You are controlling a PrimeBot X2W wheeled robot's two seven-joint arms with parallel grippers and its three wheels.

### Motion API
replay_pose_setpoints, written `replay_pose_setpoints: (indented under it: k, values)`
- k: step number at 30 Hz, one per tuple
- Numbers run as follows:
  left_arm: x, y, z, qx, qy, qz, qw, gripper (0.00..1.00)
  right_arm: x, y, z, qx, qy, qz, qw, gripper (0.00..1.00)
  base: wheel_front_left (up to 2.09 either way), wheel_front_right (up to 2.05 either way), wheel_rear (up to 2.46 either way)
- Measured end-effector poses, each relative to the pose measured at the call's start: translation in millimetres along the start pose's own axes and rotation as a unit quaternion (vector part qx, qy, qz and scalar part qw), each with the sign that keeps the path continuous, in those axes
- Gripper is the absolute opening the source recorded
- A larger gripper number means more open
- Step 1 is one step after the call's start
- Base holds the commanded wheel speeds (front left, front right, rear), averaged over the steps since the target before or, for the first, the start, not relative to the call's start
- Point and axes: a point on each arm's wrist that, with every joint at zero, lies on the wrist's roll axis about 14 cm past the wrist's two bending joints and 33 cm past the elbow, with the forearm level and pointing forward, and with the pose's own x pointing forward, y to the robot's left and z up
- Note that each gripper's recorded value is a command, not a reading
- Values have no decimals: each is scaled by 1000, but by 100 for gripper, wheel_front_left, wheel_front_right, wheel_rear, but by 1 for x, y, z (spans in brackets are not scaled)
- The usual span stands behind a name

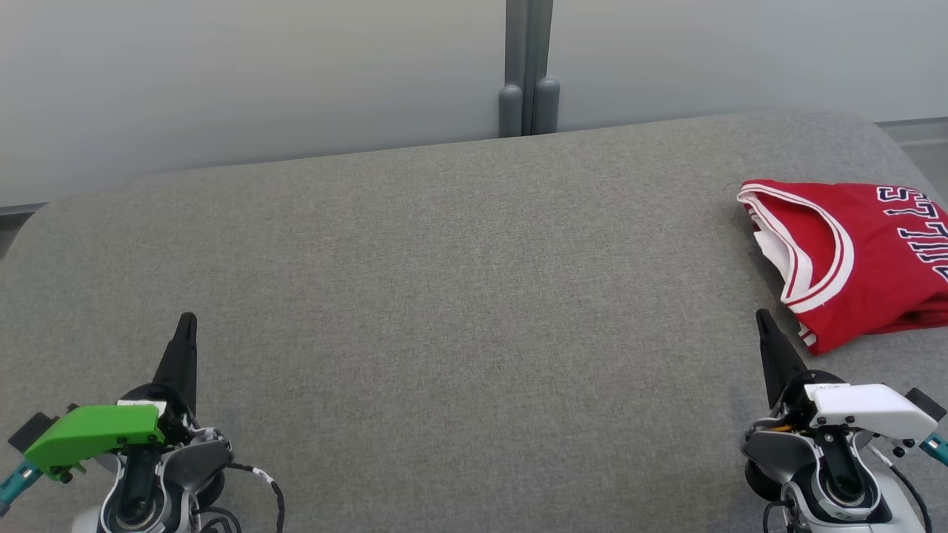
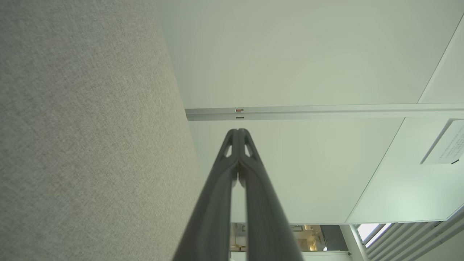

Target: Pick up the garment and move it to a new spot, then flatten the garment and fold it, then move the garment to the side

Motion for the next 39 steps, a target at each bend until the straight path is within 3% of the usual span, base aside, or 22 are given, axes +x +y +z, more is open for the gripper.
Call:
replay_pose_setpoints:
  k: [39]
  values:
    - [0,0,0,0,0,0,1000,0,0,0,0,0,0,0,1000,0,0,0,0]
